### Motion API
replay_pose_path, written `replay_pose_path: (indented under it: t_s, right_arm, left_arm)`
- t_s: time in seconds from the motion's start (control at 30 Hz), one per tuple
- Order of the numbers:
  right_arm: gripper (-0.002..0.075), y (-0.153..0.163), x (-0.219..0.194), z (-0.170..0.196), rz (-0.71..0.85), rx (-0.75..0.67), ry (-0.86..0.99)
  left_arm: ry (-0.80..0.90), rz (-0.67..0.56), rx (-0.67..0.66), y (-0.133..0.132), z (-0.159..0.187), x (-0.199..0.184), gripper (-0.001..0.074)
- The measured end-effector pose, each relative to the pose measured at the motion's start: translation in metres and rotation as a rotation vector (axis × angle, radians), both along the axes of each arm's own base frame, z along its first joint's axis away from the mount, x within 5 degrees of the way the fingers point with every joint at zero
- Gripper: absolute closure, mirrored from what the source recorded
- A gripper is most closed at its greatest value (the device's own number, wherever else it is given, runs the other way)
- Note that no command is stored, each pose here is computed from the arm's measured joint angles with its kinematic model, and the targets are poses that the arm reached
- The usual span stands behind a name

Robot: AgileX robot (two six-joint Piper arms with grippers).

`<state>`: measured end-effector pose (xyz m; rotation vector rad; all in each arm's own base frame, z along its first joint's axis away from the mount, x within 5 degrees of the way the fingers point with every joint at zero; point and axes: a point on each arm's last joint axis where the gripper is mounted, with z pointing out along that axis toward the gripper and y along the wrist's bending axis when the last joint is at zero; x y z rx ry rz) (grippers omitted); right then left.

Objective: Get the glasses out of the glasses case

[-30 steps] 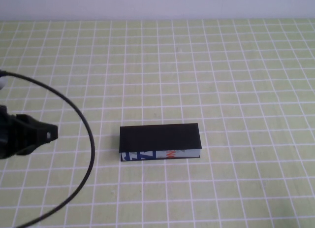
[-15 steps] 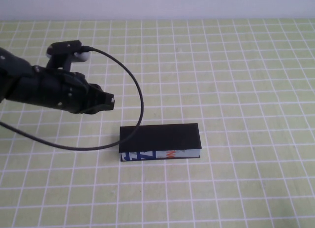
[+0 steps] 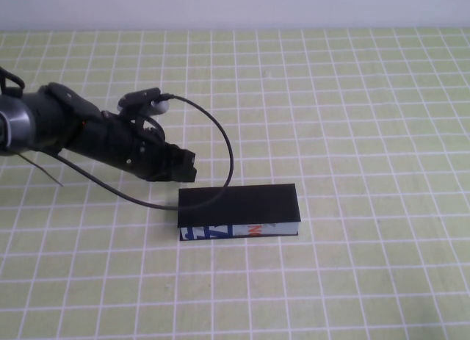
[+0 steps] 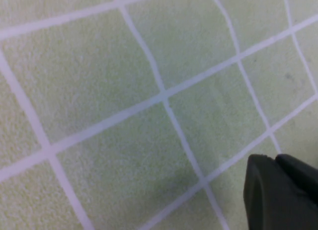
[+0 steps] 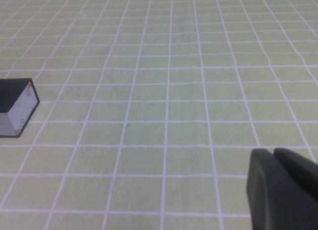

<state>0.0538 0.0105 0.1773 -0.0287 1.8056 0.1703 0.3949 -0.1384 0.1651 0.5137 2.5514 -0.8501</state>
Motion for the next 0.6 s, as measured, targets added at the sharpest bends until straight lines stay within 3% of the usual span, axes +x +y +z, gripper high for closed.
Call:
replay_pose_path:
  t_s: [0.17,0.4,0.6]
  right_arm:
    - [0.0743,0.0,0.001,0.004,-0.011,0.051,-0.04]
    - [0.0743,-0.001,0.003,0.02,-0.075,0.5,-0.159]
    - [0.0743,0.002,0.001,0.027,-0.052,0.677,-0.133]
  left_arm:
    - [0.029,-0.004,0.006,0.0,-0.011,0.001,0.0739]
    - [0.021,-0.007,0.002,-0.001,-0.008,0.002,0.0739]
    - [0.024,-0.01,0.0,-0.001,-0.008,0.002,0.0739]
